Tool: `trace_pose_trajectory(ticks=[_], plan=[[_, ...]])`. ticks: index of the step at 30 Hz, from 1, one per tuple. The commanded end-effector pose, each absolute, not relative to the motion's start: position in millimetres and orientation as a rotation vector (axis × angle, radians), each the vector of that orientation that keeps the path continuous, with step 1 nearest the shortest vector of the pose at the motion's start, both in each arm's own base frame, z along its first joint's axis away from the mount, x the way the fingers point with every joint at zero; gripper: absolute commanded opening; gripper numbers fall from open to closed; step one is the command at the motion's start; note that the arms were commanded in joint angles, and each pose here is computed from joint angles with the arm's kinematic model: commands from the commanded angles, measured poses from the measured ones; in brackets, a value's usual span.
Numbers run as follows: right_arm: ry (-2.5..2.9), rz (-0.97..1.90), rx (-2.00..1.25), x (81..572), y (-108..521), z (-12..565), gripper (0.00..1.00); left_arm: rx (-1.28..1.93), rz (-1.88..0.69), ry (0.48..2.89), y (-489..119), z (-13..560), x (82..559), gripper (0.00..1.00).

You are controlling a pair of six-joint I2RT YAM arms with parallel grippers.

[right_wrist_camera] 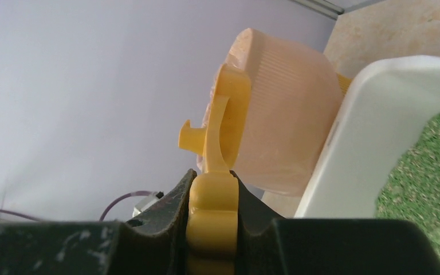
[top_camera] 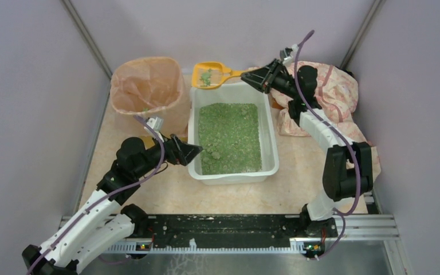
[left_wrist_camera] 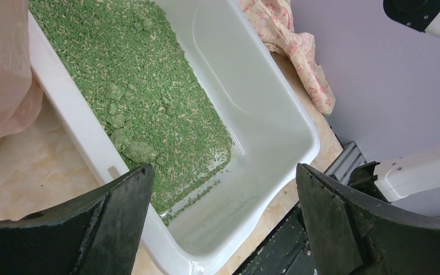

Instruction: Clean the litter box

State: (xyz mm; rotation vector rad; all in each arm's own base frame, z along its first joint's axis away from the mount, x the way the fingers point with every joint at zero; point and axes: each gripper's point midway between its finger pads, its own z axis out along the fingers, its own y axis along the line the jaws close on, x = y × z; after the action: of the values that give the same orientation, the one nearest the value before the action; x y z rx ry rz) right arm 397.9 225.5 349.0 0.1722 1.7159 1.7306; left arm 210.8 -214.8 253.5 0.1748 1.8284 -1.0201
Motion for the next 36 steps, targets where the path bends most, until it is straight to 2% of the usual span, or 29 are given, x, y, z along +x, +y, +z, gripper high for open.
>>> trace_pose_trajectory(ticks=[1, 6, 12, 19, 25, 30, 36], plan=[[1.633, 1.727, 0.047, 405, 259, 401, 0.00, 0.168, -1.014, 1.801, -211, 264, 208, 0.99], [1.638, 1.761, -0.047, 407, 302, 419, 0.00, 0.163, -1.009, 1.804, -208, 262, 206, 0.99], [1.684, 1.722, -0.212, 411, 352, 413, 0.00, 0.151, -0.992, 1.800, -202, 262, 204, 0.99], [1.750, 1.250, -0.547, 415, 397, 388, 0.00, 0.146, -0.971, 1.797, -198, 260, 203, 0.99], [1.644, 0.877, -0.671, 412, 416, 399, 0.00, 0.144, -0.981, 1.804, -201, 256, 205, 0.99], [1.471, 0.555, -0.806, 387, 433, 414, 0.00, 0.143, -0.979, 1.815, -202, 253, 206, 0.99], [1.377, 0.373, -0.853, 370, 440, 428, 0.00, 0.145, -0.968, 1.810, -201, 252, 207, 0.99]])
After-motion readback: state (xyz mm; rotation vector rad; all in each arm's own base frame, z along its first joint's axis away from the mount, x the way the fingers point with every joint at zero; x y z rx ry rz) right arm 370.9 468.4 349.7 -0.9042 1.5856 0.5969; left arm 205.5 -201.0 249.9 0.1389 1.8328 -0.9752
